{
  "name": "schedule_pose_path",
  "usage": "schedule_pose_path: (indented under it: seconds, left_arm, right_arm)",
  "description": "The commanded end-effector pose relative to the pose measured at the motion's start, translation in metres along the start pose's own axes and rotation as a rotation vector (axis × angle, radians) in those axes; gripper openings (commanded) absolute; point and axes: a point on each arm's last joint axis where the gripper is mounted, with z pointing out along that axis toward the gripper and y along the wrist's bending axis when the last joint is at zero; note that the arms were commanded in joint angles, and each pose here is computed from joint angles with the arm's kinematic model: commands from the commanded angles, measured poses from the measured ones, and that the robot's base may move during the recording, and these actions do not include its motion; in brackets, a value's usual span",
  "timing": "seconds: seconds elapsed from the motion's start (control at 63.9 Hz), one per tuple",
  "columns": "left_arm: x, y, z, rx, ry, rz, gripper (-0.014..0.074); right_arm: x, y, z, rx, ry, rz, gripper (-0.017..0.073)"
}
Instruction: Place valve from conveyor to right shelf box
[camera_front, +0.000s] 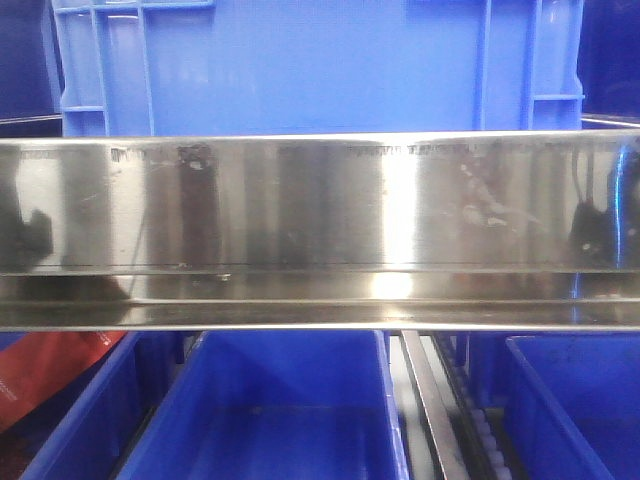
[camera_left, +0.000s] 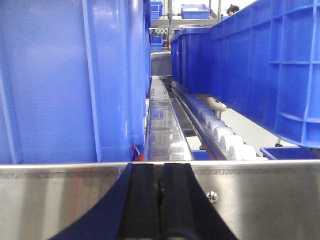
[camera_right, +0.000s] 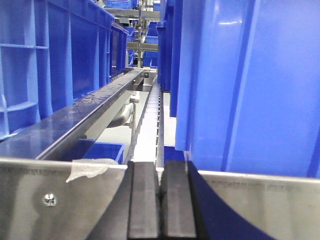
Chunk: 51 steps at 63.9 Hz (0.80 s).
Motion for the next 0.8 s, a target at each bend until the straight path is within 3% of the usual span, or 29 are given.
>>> schedule_pose_path:
  seconds: [0.0, 0.783]
  left_arm:
    - [-0.0028, 0.0003, -0.0006, -0.004, -0.029, -0.013, -0.0111]
    - [-0.0028, 0.0003, -0.0006, -0.004, -0.029, -0.013, -0.0111]
  right_arm:
    - [-0.0018, -0.0006, -0.0003, 0.008, -0.027, 0.001, -0.0162]
    - [-0.0018, -0.0006, -0.0003, 0.008, -0.027, 0.001, -0.0162]
